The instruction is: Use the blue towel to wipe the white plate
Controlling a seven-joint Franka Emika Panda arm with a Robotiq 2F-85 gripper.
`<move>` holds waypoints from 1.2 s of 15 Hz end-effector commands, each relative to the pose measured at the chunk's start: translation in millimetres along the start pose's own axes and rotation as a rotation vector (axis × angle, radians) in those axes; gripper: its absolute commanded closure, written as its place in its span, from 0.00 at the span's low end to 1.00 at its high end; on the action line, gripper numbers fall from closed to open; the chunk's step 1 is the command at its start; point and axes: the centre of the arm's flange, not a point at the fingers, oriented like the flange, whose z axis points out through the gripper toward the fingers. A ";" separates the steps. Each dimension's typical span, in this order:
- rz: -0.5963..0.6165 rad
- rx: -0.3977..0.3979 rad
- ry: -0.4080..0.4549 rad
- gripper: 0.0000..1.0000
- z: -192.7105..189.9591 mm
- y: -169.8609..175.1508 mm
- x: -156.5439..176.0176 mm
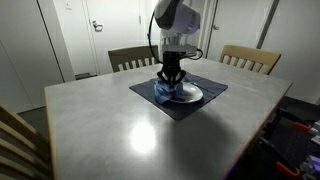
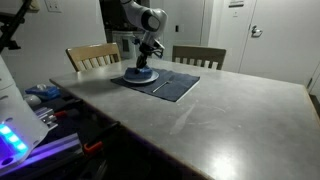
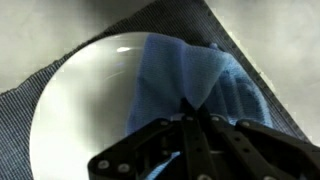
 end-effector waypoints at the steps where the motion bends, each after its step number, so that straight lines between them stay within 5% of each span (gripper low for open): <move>1: -0.125 -0.024 -0.140 0.99 10.5 15.0 -14.6; 5: 0.050 -0.062 -0.265 0.99 22.2 43.1 -24.2; 9: 0.289 -0.056 -0.261 0.99 30.5 71.8 -16.3; 13: 0.425 -0.023 -0.180 0.99 19.3 86.2 -7.7; 18: 0.454 0.020 -0.041 0.99 -21.4 80.0 -0.6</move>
